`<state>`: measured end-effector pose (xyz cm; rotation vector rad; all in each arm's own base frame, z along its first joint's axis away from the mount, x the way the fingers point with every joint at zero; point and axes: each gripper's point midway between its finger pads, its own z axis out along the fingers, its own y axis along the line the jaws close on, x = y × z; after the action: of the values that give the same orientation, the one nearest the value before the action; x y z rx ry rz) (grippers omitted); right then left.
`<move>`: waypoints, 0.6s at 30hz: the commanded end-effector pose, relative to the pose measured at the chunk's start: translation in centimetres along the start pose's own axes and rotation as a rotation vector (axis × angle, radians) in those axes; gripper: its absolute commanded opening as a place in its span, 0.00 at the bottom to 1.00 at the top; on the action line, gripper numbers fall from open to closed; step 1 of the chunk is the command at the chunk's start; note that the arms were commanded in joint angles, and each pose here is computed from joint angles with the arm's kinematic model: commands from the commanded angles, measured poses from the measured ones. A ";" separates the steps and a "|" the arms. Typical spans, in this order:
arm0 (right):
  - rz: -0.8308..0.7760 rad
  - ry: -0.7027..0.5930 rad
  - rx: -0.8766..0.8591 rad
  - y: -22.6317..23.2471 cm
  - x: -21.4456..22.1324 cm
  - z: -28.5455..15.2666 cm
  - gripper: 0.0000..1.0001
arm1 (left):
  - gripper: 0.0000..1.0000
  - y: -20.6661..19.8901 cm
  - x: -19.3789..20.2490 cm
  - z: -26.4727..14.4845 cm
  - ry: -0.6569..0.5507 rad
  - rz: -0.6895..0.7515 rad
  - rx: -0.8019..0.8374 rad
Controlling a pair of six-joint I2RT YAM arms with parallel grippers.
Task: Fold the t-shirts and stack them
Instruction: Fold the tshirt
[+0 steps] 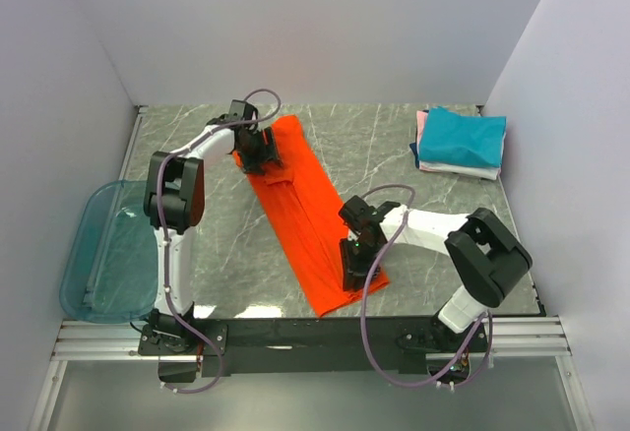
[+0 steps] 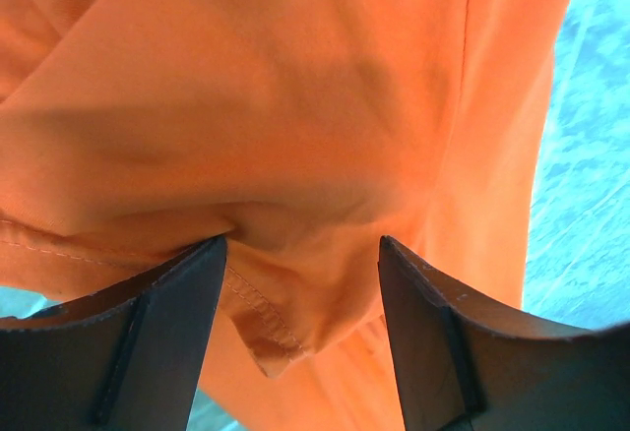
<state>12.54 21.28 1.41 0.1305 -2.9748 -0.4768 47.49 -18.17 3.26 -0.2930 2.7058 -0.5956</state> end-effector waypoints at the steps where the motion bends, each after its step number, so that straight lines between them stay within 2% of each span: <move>1: 0.027 0.009 -0.034 2.1 -0.2 1.4 0.39 | 0.71 2.8 1.7 4.6 0.054 0.078 -0.073; 8: 0.008 0.024 -0.055 5.5 -0.8 2.2 0.39 | 0.71 0.4 0.2 7.5 0.040 0.117 0.001; 18: -0.021 0.039 -0.065 7.8 -1.6 2.6 0.39 | 0.72 -3.2 -1.1 9.1 0.013 0.180 0.109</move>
<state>12.97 29.15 1.80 0.1349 -2.8997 -0.5952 54.32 -24.51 4.02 -0.0483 2.5247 -0.7810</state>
